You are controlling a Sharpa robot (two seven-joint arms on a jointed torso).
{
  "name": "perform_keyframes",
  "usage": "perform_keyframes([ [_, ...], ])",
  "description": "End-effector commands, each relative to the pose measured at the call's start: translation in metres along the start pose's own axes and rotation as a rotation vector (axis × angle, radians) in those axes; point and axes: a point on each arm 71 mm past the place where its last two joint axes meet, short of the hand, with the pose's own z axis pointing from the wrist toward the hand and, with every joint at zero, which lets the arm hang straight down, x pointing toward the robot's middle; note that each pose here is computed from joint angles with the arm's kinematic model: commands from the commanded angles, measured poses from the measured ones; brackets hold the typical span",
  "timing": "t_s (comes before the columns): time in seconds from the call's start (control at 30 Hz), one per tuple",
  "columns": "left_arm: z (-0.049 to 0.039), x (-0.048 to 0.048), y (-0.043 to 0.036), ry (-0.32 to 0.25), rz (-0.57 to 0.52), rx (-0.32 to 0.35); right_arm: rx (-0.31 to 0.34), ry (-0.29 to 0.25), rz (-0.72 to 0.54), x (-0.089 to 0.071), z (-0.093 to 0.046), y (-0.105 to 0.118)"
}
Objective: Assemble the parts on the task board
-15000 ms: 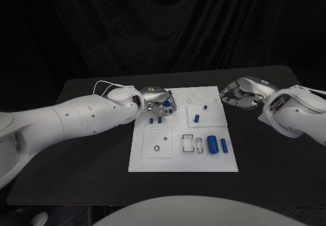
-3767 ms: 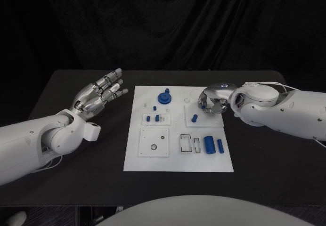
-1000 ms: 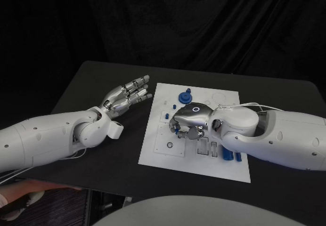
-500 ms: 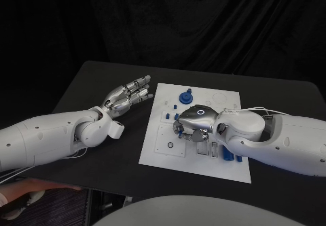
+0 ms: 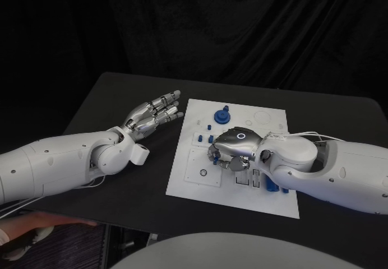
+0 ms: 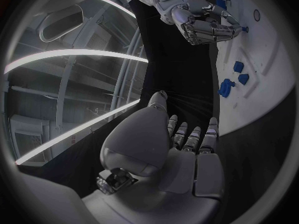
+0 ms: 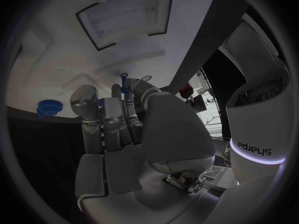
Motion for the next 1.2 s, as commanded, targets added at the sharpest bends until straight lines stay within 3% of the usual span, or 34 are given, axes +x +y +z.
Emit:
perform_keyframes([
  [0.03,0.0004,0.0019,-0.0052,0.008,-0.015,0.082,0.012,-0.019,-0.008,0.0005,0.0011,-0.0020],
  [0.6,0.0013,0.0032,-0.0032,0.015,-0.021,0.073,0.021,0.015,-0.005,0.0084,0.0031,-0.0050],
  [1.2,0.0007,0.0033,-0.0007,0.015,-0.024,0.064,0.016,0.015,0.002,0.0099,0.0001,-0.0026],
])
